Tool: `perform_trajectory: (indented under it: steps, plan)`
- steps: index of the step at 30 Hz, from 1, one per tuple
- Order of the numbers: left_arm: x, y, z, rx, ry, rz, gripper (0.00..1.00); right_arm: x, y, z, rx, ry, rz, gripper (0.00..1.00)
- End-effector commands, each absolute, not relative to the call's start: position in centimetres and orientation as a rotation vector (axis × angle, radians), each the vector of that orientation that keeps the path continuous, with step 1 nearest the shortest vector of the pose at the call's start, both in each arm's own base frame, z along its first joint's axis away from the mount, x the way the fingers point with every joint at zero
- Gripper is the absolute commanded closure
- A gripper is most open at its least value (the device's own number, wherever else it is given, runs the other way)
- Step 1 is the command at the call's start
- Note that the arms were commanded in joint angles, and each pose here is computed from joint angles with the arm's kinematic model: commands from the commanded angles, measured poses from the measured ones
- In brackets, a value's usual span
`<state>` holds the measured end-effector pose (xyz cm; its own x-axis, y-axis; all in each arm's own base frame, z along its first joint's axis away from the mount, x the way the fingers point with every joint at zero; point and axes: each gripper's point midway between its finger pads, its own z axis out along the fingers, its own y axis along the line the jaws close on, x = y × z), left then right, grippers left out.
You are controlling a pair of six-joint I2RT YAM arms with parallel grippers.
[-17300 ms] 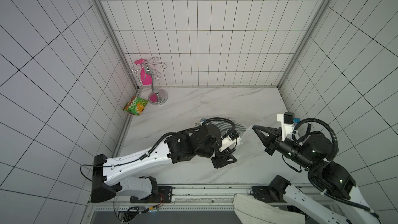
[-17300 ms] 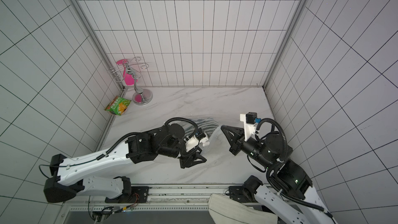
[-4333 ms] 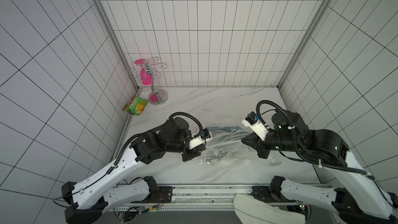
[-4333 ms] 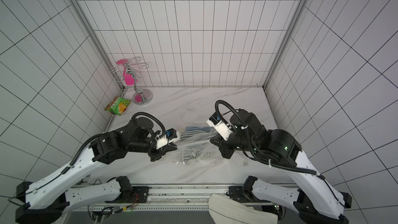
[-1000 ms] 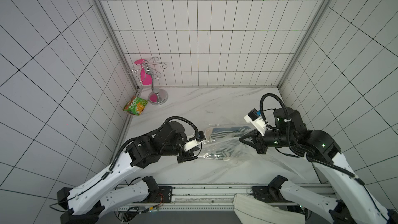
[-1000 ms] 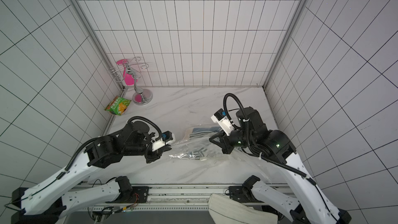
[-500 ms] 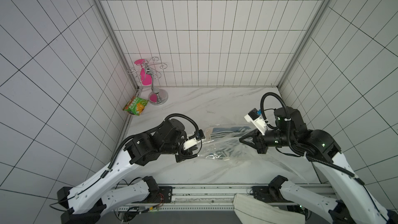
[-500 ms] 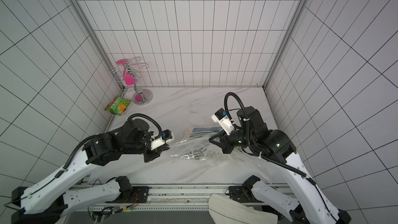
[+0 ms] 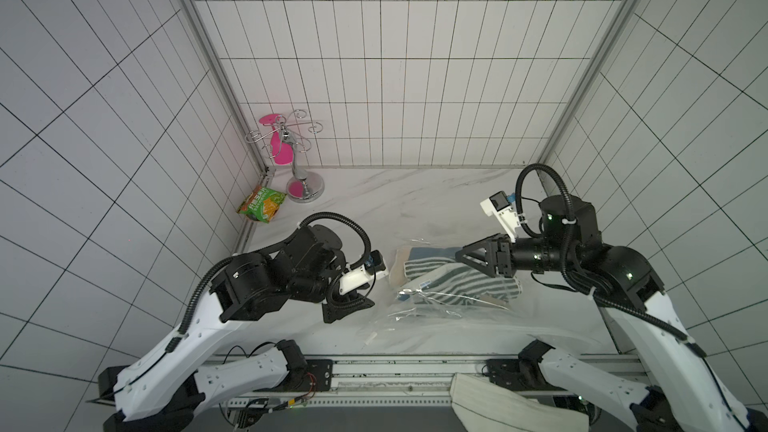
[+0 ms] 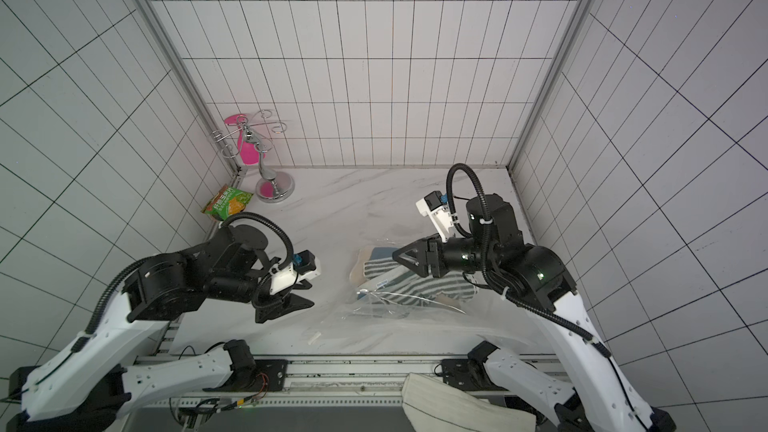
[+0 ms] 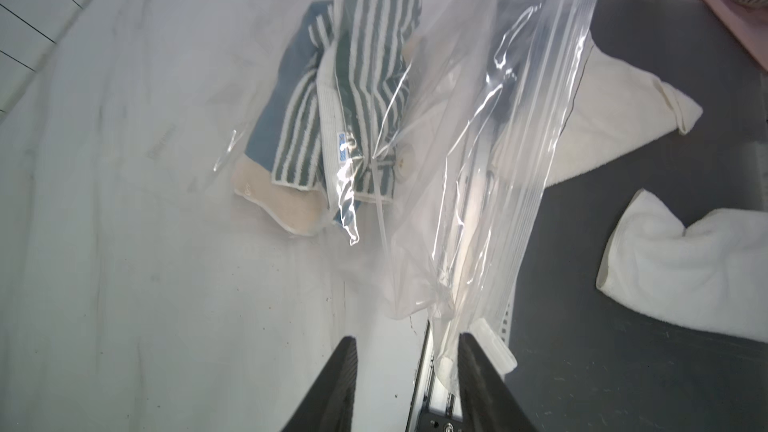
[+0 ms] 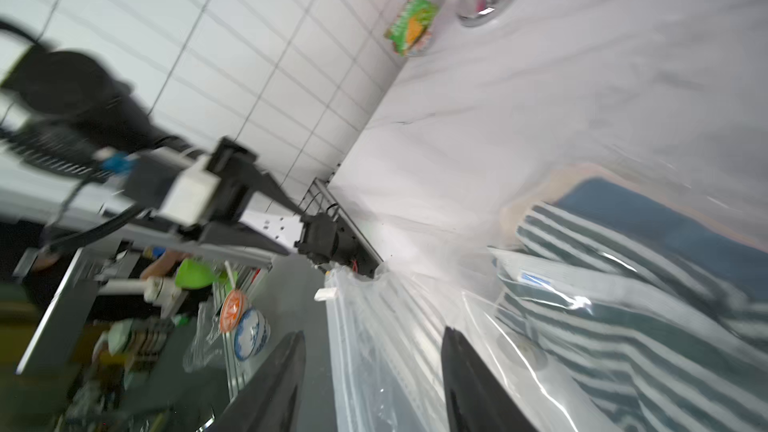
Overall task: Place the folded towel into the vacuum bag
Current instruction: Close the vacuum bag at the center of the board, then adjust the vacuum bag at the center of the board.
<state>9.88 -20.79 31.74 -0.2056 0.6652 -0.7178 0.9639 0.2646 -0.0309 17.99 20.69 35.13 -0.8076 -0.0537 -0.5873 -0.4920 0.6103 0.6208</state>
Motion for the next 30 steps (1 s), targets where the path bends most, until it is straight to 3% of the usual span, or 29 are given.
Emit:
perform_trajectory:
  steps: [1,4,9,15,24,30]
  plan:
    - [11.7,-21.9,34.1,1.372,1.889,-0.648,0.58,20.6,14.5,25.3,-0.084,2.714,0.538,0.43]
    - [13.6,-23.3,33.4,1.350,1.911,-0.628,0.58,21.5,12.7,20.9,0.057,2.796,0.369,0.42]
    - [19.0,-25.0,31.6,1.195,1.975,-0.540,0.58,21.3,14.1,12.8,0.186,2.961,0.366,0.45]
    - [26.6,-23.1,29.6,0.835,2.117,-0.398,0.56,25.8,17.8,7.9,0.205,2.974,0.392,0.43]
    - [32.0,-17.8,28.6,0.434,2.234,-0.281,0.55,35.1,30.3,5.3,-0.359,2.939,0.445,0.42]
    - [33.0,-14.8,28.6,0.307,2.226,-0.234,0.55,33.1,27.6,6.3,-0.513,2.950,0.344,0.37]
